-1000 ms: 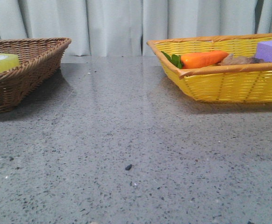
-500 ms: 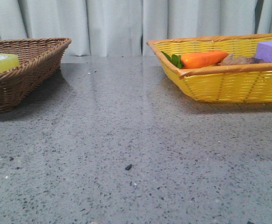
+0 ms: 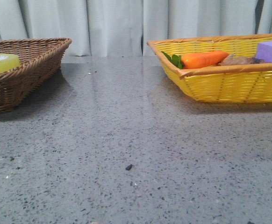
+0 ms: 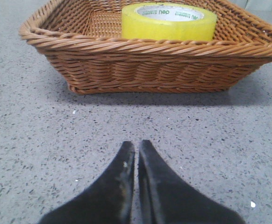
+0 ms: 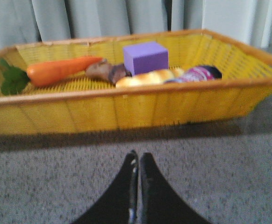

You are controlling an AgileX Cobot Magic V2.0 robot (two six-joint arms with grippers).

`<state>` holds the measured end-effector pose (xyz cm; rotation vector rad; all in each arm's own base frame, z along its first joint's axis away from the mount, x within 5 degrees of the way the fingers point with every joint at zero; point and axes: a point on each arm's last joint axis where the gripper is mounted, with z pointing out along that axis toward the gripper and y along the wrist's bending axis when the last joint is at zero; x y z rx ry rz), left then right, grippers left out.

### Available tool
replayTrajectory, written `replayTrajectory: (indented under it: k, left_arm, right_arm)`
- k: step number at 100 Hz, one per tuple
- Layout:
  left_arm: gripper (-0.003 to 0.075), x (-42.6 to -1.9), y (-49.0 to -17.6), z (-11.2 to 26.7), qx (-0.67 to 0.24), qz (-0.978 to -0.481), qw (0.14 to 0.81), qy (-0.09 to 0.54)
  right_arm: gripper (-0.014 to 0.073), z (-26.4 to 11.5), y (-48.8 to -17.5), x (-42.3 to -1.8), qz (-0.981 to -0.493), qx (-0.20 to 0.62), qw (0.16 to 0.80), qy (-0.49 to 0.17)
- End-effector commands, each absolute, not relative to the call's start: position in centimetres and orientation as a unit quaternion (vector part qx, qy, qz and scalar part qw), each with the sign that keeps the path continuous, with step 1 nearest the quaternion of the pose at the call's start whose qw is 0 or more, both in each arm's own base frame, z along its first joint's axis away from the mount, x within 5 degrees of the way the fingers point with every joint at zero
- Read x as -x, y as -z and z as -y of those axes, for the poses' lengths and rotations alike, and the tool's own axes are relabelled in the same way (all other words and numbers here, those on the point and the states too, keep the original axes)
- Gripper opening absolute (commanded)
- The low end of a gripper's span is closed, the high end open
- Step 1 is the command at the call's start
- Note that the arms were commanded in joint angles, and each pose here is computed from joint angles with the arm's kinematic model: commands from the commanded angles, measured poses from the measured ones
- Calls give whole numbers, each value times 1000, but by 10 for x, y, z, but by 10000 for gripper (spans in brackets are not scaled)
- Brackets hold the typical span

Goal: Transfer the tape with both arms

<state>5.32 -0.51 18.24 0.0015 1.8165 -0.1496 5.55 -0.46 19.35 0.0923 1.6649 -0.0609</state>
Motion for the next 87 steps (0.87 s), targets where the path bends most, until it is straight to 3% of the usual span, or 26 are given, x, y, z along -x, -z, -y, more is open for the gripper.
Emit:
replayTrajectory:
  k: [1,18,87]
  left_arm:
    - [-21,-53,-185,5,4,-766,639,75]
    - [-21,-53,-185,5,4,-766,639,75]
    - [-21,-53,-185,5,4,-766,639,75]
  right_arm:
    - [-74,5,-186,-55,-745,-38,666,33]
    - [-74,3,-176,-53,-782,-35,621,26]
    - [-74,3,-176,-53,-782,-35,622,26]
